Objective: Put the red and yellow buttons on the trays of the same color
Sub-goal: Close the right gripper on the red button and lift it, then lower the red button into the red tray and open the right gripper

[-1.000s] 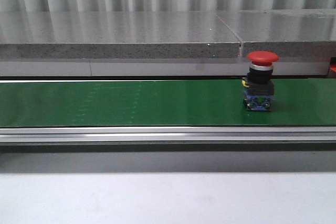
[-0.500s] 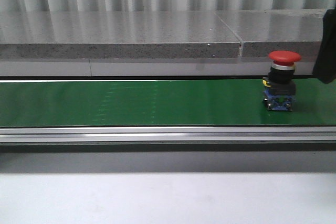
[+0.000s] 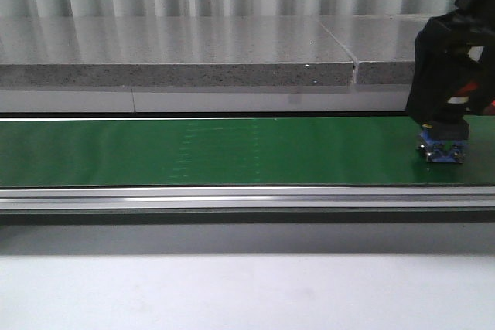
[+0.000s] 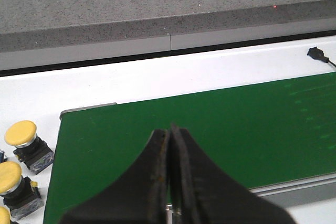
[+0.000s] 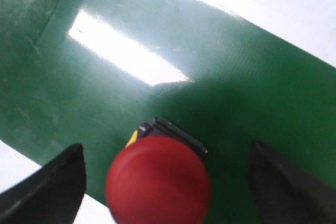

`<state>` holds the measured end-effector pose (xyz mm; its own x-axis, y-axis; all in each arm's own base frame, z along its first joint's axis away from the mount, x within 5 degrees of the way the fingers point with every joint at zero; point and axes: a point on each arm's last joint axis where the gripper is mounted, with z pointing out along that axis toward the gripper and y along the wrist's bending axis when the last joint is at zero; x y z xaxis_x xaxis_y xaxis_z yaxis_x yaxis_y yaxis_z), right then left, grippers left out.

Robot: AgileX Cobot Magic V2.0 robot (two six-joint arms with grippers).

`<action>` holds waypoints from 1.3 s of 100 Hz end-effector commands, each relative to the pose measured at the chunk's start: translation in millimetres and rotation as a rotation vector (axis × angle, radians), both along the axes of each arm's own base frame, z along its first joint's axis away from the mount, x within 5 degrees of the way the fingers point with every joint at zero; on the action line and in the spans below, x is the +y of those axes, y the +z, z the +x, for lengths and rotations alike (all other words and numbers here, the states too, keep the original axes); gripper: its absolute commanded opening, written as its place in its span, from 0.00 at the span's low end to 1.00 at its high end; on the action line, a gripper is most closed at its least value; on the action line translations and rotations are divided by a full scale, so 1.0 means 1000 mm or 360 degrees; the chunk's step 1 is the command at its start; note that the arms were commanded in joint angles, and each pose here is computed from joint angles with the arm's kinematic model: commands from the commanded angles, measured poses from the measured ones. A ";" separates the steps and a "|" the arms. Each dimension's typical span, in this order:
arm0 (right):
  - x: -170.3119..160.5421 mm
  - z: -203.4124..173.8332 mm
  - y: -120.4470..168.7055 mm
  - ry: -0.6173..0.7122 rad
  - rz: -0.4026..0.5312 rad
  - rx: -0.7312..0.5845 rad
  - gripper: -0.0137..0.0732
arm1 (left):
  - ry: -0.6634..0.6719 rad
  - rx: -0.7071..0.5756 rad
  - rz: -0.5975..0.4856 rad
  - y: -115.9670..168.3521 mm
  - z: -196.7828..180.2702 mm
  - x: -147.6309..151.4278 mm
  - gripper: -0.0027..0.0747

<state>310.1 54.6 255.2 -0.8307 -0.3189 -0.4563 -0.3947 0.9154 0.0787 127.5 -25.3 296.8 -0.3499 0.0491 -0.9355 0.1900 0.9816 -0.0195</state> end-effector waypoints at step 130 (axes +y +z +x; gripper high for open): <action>-0.240 0.052 0.000 -0.1204 0.0047 -0.0282 0.38 | -0.0006 -0.0164 -0.0058 0.016 0.003 -0.002 0.01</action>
<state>357.5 -181.5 232.7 -0.7997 0.3172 -0.5097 0.3104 0.9452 0.1012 127.5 -25.3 296.8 -0.3499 0.0491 -0.9355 0.1900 0.9816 -0.0195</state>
